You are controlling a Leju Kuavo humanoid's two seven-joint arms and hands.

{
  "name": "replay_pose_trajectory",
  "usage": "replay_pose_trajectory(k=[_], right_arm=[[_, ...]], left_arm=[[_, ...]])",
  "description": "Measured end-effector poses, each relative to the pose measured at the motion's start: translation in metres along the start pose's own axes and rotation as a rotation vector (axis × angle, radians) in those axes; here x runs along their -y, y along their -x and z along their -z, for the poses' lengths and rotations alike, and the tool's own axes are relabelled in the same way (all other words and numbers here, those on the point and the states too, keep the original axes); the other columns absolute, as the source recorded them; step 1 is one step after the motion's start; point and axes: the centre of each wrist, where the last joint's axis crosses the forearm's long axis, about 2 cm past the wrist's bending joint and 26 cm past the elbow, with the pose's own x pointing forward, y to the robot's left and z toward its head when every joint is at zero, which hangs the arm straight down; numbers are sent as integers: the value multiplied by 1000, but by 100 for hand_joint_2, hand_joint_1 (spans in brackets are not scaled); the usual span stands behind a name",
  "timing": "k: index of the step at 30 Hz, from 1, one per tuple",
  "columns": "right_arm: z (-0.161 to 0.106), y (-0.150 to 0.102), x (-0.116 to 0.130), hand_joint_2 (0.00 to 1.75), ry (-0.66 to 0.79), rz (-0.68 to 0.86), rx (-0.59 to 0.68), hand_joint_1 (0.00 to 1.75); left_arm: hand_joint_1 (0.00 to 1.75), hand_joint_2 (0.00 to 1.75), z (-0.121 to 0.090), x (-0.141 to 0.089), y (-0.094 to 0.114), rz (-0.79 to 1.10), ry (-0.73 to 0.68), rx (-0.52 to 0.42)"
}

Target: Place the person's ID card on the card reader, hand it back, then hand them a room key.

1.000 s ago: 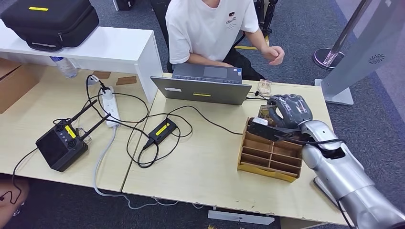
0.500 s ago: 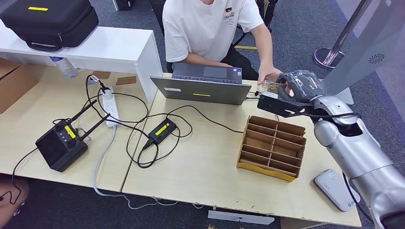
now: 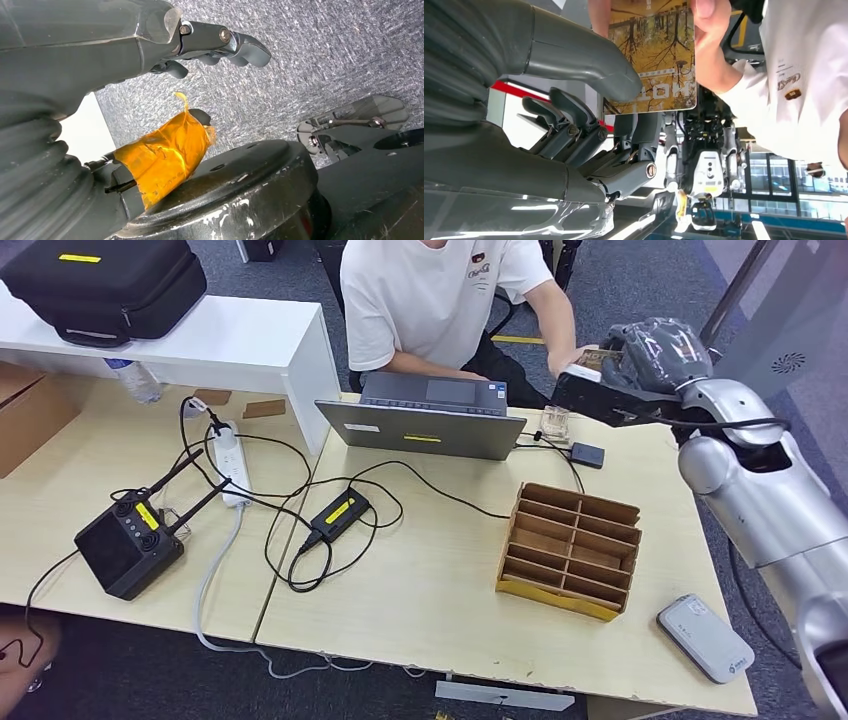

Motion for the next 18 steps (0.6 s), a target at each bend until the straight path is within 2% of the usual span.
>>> replay_pose_trajectory(k=[1,18], right_arm=[[1,0,1,175,2,-2,-2,0],[10,-1,-2,175,-10,-13,-16,0]], left_arm=[[0,175,0,0,0,1,4,2],[0,175,0,0,0,5,35,20]])
